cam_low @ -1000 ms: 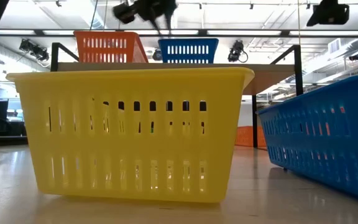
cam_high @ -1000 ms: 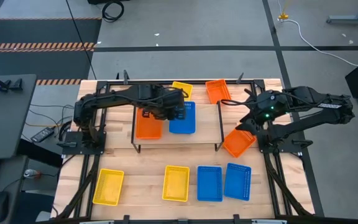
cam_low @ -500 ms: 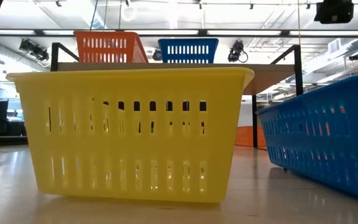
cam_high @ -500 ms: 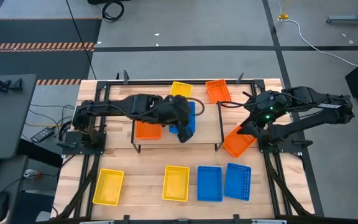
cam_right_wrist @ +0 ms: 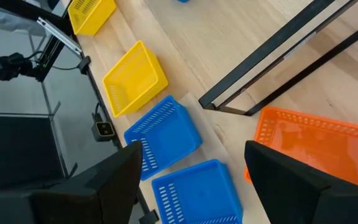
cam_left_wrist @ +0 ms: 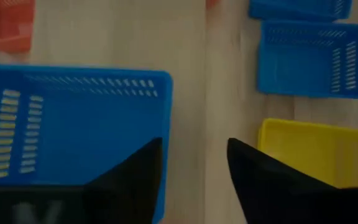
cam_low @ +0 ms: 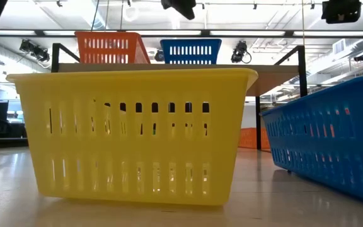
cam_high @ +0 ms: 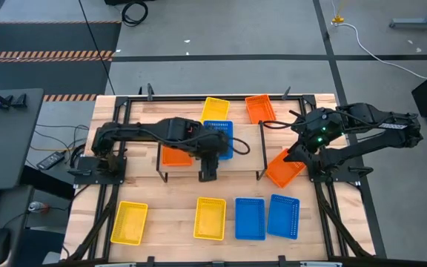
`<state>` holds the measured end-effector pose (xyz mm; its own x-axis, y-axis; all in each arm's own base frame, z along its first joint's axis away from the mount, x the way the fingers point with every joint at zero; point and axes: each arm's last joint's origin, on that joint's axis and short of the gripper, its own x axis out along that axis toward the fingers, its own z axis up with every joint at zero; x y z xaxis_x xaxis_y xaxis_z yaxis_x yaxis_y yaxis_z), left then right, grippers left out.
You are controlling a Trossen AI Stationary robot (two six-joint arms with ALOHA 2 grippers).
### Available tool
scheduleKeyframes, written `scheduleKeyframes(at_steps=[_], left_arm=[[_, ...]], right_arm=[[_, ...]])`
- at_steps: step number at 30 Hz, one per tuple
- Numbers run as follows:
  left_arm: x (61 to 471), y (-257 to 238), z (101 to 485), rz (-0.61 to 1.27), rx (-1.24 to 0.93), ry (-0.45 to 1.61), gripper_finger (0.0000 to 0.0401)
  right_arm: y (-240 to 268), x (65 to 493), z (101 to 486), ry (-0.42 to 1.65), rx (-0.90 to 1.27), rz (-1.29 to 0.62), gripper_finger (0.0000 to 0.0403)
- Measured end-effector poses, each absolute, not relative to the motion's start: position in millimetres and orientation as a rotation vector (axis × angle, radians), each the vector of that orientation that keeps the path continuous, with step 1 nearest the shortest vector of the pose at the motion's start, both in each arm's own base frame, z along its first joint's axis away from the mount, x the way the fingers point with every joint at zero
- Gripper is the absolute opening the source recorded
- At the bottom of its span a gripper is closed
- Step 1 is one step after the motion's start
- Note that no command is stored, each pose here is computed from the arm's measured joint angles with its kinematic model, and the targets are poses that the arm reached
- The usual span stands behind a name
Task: Stack baskets on shelf by color
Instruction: Put the left blue bin on the shelf
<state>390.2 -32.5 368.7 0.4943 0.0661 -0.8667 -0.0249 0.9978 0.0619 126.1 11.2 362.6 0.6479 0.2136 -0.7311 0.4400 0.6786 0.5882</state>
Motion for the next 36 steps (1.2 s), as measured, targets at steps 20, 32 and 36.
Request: scheduleKeyframes(at_steps=[20, 32, 36], left_arm=[[408, -19, 332, 0.069, -0.047, 1.201, 0.0168], [403, -32, 330, 0.097, -0.130, 1.251, 0.0047], [399, -35, 330, 0.117, -0.149, 1.282, 0.0021]], right_arm=[[11, 126, 363, 0.883, 0.783, -0.119, 0.0288], [11, 126, 363, 0.880, 0.742, -0.099, 0.0288], [11, 126, 363, 0.881, 0.740, -0.098, 0.0288]])
